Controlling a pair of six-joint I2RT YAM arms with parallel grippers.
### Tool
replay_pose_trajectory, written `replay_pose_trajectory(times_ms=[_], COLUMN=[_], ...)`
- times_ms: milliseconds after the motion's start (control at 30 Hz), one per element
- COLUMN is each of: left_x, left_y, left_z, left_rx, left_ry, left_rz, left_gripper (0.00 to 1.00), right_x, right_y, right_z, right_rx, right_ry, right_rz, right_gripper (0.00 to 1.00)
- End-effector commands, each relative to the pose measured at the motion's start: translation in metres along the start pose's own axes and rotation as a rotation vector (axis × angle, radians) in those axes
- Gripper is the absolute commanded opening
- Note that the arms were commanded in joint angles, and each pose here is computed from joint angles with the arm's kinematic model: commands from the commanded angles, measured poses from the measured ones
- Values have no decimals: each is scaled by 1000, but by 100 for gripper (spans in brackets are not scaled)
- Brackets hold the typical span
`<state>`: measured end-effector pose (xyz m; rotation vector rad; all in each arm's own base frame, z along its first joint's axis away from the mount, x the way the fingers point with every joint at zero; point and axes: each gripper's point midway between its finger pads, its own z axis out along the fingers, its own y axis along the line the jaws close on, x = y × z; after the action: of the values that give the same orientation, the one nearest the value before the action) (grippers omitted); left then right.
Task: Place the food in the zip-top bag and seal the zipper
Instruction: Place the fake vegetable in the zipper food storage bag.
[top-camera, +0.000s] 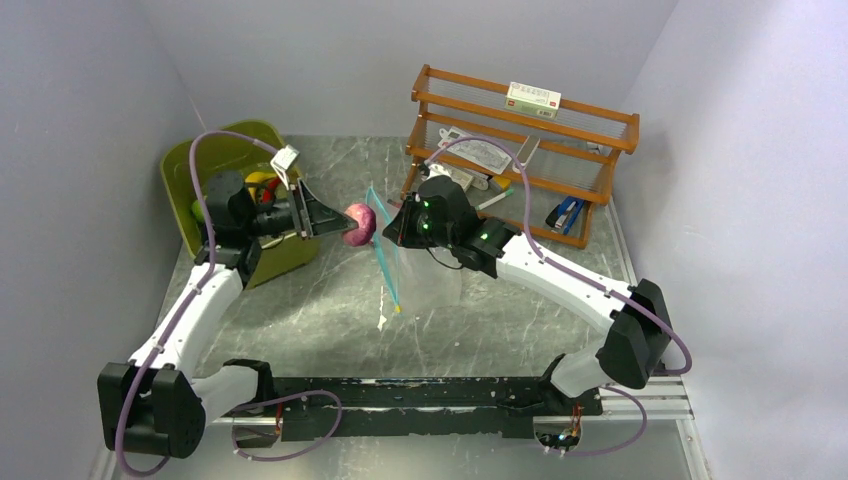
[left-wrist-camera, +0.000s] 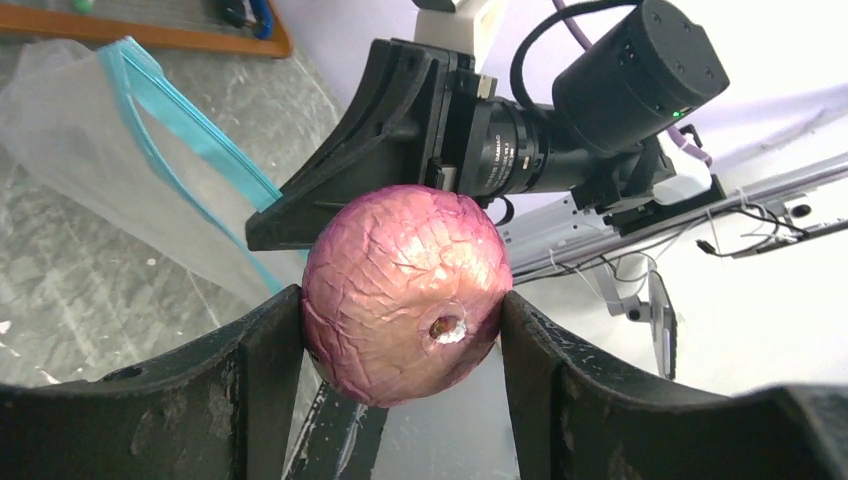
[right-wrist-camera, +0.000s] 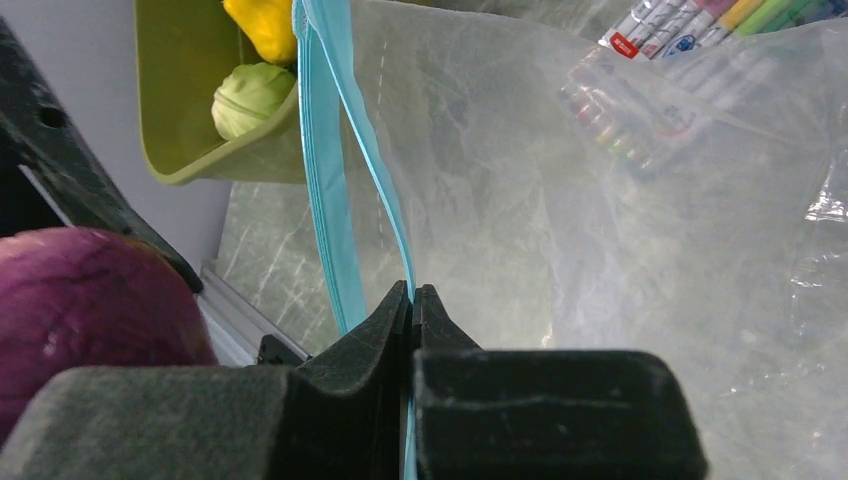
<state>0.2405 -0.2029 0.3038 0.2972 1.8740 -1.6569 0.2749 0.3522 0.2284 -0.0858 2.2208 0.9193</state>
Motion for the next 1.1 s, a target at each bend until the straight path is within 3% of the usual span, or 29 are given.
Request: replay_pose_trajectory(times_ms=[0,267,567,1067], left_x=[7,15,9,4], left_y=[-11,6,53,74], left_z=[9,16,12,12], left_rx=[105,83,-219,-378], left_ry=[27,23,-21,-5], left_rz=[-15,-51,-8,33], left_gripper=[35,33,31,30], right_x=[-17,-23,-29,-32], right_y=[18,27,41,61], right_z=[-7,-13,-25,-26], right_rx=[-62,-96,-166,-251], right_ry=[-44,-58,-76,-60], right_rz=[14,28,5,-49], right_gripper=[0,0,0,0])
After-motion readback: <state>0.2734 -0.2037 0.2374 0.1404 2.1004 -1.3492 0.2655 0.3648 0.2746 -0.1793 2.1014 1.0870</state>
